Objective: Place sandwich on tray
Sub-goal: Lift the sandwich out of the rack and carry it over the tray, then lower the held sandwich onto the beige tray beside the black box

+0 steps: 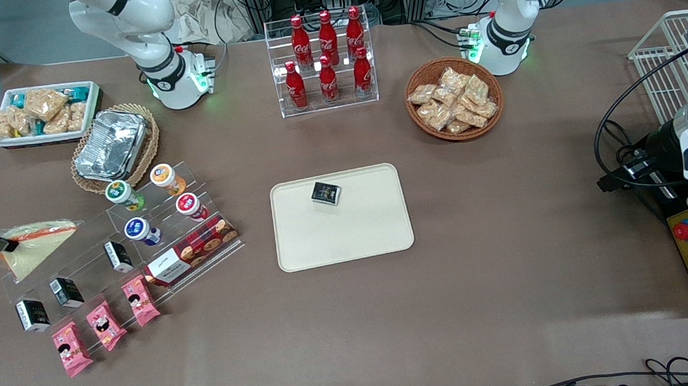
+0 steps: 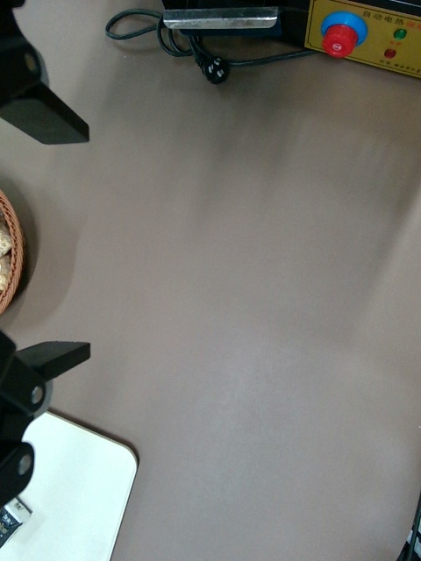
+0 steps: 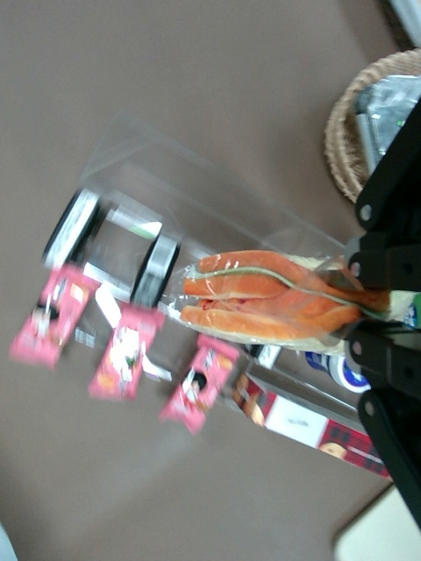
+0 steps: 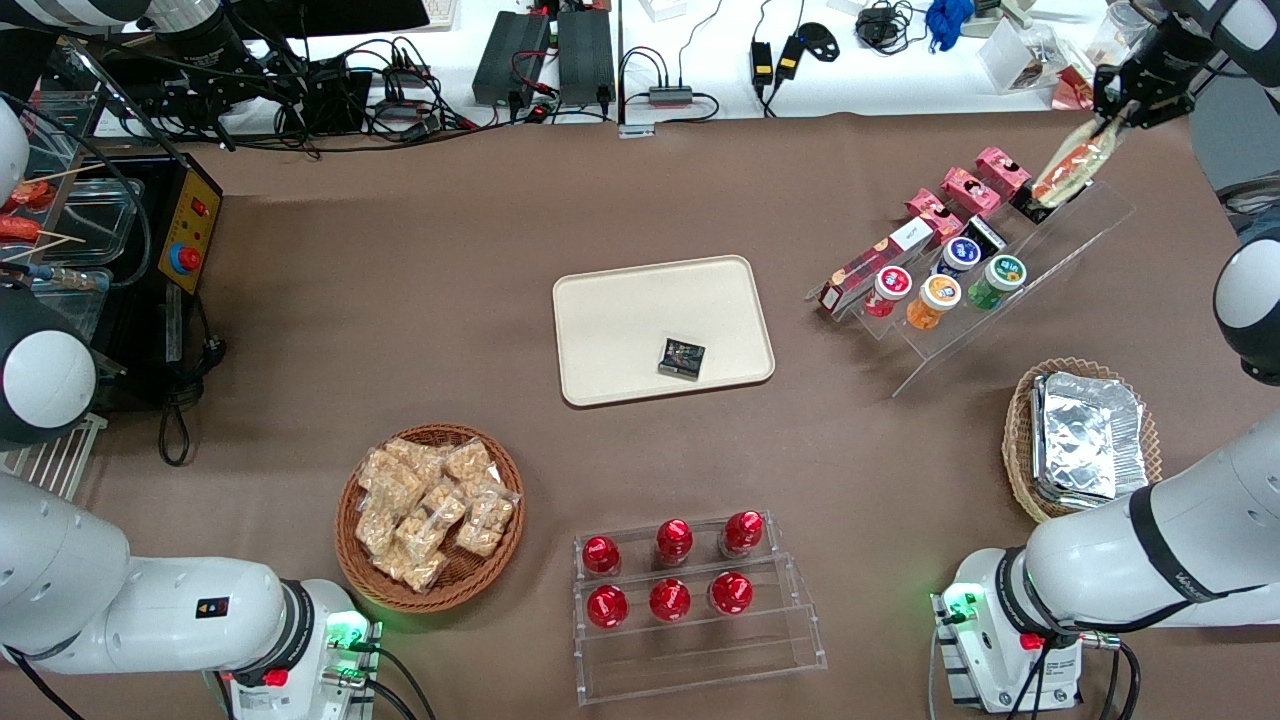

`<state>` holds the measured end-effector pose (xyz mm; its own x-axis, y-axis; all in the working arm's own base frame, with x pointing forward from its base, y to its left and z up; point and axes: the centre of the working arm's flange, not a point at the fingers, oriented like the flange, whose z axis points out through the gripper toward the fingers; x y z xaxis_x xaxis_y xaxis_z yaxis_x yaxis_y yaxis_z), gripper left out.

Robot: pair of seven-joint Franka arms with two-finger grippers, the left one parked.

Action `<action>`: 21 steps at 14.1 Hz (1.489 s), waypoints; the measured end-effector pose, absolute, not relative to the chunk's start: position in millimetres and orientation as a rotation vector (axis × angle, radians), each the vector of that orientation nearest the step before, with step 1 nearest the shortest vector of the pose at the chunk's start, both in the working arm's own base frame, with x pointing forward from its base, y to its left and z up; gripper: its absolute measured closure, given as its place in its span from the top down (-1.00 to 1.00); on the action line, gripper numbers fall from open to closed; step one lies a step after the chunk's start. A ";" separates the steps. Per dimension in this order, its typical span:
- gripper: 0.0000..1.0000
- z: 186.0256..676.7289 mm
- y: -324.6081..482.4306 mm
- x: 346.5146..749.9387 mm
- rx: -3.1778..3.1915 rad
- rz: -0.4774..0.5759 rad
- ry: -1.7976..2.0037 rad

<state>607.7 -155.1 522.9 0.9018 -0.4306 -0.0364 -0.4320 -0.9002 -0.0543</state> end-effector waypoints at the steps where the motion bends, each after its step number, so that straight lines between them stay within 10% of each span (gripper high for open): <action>1: -0.69 528.1 -137.6 612.8 -3.023 0.019 0.562; 12: -0.69 540.2 152.0 606.4 -2.912 0.024 -0.635; 21: -0.69 415.0 383.2 571.3 -2.715 -0.073 -1.405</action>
